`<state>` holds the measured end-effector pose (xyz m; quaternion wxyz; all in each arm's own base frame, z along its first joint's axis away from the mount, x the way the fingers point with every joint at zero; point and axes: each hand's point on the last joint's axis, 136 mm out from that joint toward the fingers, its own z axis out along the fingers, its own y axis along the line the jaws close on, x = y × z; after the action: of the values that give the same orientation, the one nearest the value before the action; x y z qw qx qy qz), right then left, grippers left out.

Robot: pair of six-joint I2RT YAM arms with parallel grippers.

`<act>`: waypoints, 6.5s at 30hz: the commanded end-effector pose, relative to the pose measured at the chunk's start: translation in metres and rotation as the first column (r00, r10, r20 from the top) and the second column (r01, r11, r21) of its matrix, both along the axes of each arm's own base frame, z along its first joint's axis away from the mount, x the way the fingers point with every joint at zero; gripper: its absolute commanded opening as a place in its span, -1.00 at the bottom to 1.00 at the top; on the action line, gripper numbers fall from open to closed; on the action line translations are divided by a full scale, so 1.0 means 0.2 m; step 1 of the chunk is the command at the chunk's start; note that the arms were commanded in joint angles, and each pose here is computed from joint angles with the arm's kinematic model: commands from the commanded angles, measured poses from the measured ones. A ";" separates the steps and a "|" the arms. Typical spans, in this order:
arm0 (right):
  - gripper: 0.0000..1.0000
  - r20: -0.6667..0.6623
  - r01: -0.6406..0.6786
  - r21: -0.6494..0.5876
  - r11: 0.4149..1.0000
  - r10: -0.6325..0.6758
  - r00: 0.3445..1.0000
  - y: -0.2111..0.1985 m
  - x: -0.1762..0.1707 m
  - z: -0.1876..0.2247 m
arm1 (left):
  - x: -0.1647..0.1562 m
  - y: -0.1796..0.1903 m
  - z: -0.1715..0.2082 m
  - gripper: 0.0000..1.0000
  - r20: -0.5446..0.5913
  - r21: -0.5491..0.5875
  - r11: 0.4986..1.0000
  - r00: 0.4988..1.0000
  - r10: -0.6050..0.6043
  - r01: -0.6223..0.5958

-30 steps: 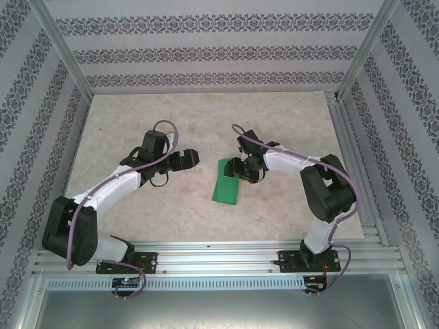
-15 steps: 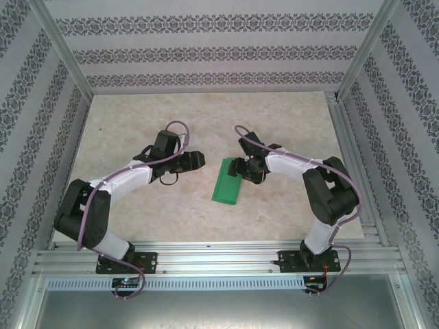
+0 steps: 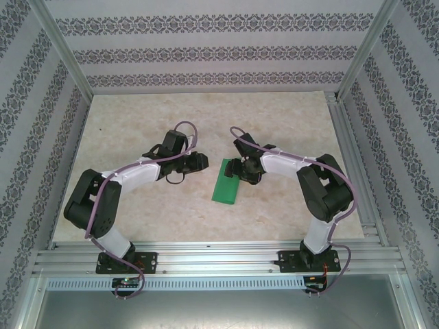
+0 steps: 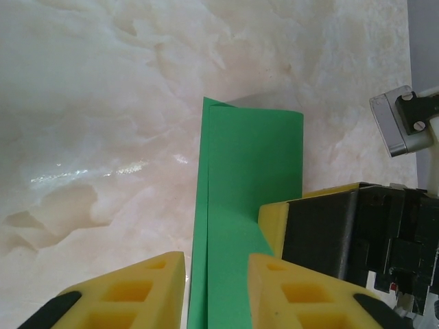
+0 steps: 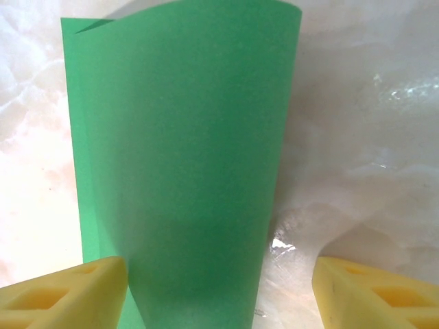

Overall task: Fold a paper plane with a square sheet of paper (pick it up from the middle)
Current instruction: Fold the square sheet of paper in half at the center of the table, then hold the square sheet of paper at the center of the table, then fold the square sheet of paper in half at the center of the table.

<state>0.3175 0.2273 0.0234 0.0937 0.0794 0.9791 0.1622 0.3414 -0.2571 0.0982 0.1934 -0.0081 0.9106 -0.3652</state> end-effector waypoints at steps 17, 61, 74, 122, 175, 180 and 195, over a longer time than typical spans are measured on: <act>0.51 -0.009 0.024 -0.016 1.000 -0.024 1.000 0.03 0.02 -0.06 | 0.02 -0.21 -0.06 -0.79 -0.045 -0.067 0.995 0.997 -0.070 0.067; 0.57 -0.052 0.022 -0.071 0.997 -0.026 0.998 0.02 -0.01 -0.18 | -0.04 -0.35 -0.24 -1.00 -0.167 -0.071 0.990 0.977 -0.129 0.119; 0.57 -0.051 0.003 -0.064 0.998 -0.006 0.999 0.04 -0.02 -0.17 | -0.07 -0.32 -0.37 -1.00 -0.215 -0.007 0.995 0.972 -0.094 0.095; 0.30 0.020 0.015 0.056 0.998 -0.016 1.000 -0.05 -0.05 0.02 | -0.09 -0.27 -0.44 -1.00 -0.235 0.045 0.996 0.970 -0.067 0.079; 0.26 -0.051 0.024 -0.089 0.996 -0.029 0.998 -0.11 -0.10 -0.08 | -0.05 -0.35 -0.32 -0.87 -0.208 -0.037 0.995 0.973 -0.103 0.097; 0.27 -0.049 0.023 -0.088 0.996 -0.028 0.998 -0.11 -0.10 -0.08 | -0.06 -0.33 -0.40 -0.90 -0.236 -0.014 0.996 0.967 -0.093 0.092; 0.37 0.008 0.024 -0.054 0.998 -0.023 1.000 -0.08 -0.06 0.04 | -0.07 -0.30 -0.44 -0.91 -0.231 0.036 0.994 0.969 -0.092 0.103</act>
<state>0.3038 0.2177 0.0208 0.0854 0.0886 0.9808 0.1511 0.3317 -0.3204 0.0213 0.0704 -0.0089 0.9272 -0.3679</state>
